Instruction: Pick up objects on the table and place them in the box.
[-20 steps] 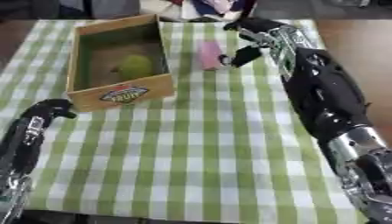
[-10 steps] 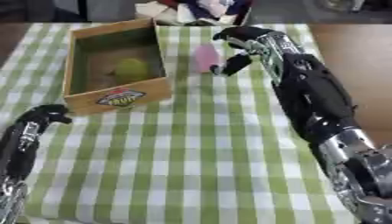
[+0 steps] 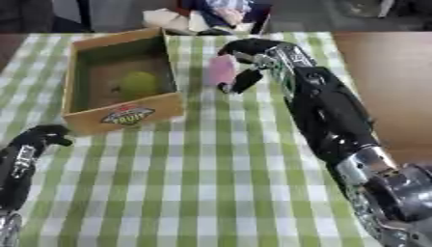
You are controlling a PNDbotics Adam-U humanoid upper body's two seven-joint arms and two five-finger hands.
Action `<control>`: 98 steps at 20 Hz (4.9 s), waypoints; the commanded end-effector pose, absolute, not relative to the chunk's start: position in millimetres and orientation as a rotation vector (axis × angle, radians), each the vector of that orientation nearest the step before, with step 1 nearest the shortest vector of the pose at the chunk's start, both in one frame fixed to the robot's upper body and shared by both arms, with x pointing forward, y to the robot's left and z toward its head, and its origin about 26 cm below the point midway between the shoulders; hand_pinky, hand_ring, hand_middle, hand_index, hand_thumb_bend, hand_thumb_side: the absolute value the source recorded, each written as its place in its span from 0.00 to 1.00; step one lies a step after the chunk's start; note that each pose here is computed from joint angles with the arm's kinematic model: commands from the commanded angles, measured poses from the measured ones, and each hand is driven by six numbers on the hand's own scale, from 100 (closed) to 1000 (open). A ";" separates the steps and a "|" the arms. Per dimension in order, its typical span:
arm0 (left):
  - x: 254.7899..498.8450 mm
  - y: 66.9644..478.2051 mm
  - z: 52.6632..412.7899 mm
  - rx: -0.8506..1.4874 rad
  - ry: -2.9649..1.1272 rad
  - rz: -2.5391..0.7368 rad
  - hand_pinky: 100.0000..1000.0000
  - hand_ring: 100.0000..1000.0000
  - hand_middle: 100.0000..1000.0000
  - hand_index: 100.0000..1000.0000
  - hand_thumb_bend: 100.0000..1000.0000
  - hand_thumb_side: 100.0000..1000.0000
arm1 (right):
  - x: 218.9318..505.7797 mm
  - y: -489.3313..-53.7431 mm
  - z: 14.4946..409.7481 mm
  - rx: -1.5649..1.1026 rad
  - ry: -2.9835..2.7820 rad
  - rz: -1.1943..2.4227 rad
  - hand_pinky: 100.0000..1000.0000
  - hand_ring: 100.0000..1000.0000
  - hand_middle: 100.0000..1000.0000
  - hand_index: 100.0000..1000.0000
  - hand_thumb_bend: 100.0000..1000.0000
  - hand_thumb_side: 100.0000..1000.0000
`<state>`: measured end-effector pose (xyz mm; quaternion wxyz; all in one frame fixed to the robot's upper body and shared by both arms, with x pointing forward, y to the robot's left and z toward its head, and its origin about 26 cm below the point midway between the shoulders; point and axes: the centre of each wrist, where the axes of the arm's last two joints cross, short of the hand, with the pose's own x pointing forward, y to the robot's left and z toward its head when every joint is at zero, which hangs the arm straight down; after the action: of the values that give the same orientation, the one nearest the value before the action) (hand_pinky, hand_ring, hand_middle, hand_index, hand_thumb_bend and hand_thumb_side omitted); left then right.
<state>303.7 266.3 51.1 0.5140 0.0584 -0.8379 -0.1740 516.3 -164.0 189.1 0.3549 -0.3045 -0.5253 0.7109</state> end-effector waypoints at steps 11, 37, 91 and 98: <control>305.5 266.9 57.1 0.141 -2.030 -0.446 0.85 0.58 0.61 0.72 0.00 0.92 | 515.8 -138.6 212.2 -0.815 -1.428 1.847 0.80 0.87 0.99 1.00 0.20 0.53; 305.7 264.7 57.2 0.131 -2.034 -0.456 0.85 0.58 0.61 0.72 0.00 0.92 | 520.0 -165.1 197.2 -0.863 -1.332 1.680 0.77 0.81 0.86 0.92 0.14 0.53; 304.9 270.4 56.6 0.160 -2.026 -0.441 0.85 0.58 0.61 0.72 0.00 0.92 | 519.2 -174.9 193.2 -0.868 -1.247 1.812 0.80 0.85 0.91 0.98 0.22 0.64; 304.8 270.3 56.5 0.159 -2.027 -0.440 0.85 0.58 0.61 0.72 0.00 0.92 | 519.2 -175.1 188.2 -0.870 -1.254 1.788 0.64 0.67 0.80 0.90 0.12 0.53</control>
<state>304.1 266.9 50.0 0.5156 0.0607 -0.8355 -0.1799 517.4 -175.9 175.4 0.3945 -0.3288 -0.4860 0.7072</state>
